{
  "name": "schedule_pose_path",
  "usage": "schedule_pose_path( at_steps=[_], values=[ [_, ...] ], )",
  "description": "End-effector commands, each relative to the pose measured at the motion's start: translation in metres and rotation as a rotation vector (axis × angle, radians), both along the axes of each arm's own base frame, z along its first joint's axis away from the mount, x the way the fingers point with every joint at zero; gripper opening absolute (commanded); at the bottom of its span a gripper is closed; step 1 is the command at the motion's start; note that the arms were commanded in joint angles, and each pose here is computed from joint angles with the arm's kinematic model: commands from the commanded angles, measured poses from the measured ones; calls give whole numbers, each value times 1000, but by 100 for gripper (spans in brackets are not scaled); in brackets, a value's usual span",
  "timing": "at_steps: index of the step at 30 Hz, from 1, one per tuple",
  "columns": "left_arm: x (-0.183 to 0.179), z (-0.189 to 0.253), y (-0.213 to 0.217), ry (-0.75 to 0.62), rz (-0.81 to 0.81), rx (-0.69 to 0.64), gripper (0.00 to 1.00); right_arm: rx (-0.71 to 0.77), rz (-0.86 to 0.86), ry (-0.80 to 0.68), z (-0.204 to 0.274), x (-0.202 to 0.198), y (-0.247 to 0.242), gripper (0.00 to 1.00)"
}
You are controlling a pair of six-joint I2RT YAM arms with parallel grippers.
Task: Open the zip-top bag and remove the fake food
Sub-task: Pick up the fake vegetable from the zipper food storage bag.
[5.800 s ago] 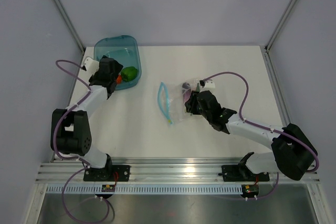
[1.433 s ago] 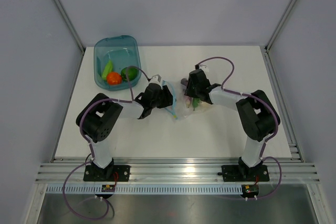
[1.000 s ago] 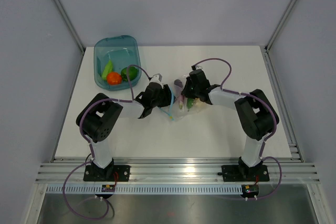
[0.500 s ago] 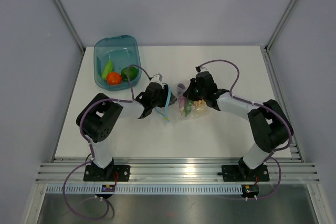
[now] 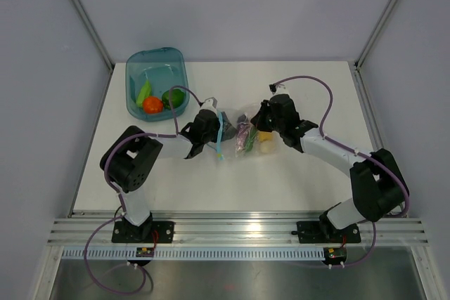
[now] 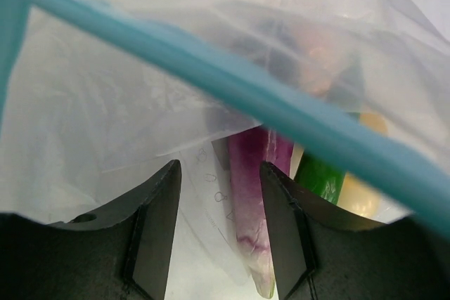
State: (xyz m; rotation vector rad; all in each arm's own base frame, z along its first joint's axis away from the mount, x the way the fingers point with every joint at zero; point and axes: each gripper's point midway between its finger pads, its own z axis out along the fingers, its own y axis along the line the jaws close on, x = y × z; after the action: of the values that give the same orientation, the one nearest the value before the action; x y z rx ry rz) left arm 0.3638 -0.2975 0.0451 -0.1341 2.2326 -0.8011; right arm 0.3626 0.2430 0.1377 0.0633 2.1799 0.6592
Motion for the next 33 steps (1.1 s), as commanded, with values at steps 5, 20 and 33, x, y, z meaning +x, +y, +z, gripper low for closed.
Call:
schedule_pose_path(
  at_steps=[5, 20, 33],
  values=[
    [12, 32, -6, -109, 1, -37, 52, -42, -39, -72, 17, 7, -11, 0],
    [10, 33, -27, -142, -90, -61, 67, -7, -5, -68, 20, 1, -4, 0],
    [2, 14, -54, -104, -172, 80, 71, -7, -1, -56, 16, 2, -2, 0]
  ],
)
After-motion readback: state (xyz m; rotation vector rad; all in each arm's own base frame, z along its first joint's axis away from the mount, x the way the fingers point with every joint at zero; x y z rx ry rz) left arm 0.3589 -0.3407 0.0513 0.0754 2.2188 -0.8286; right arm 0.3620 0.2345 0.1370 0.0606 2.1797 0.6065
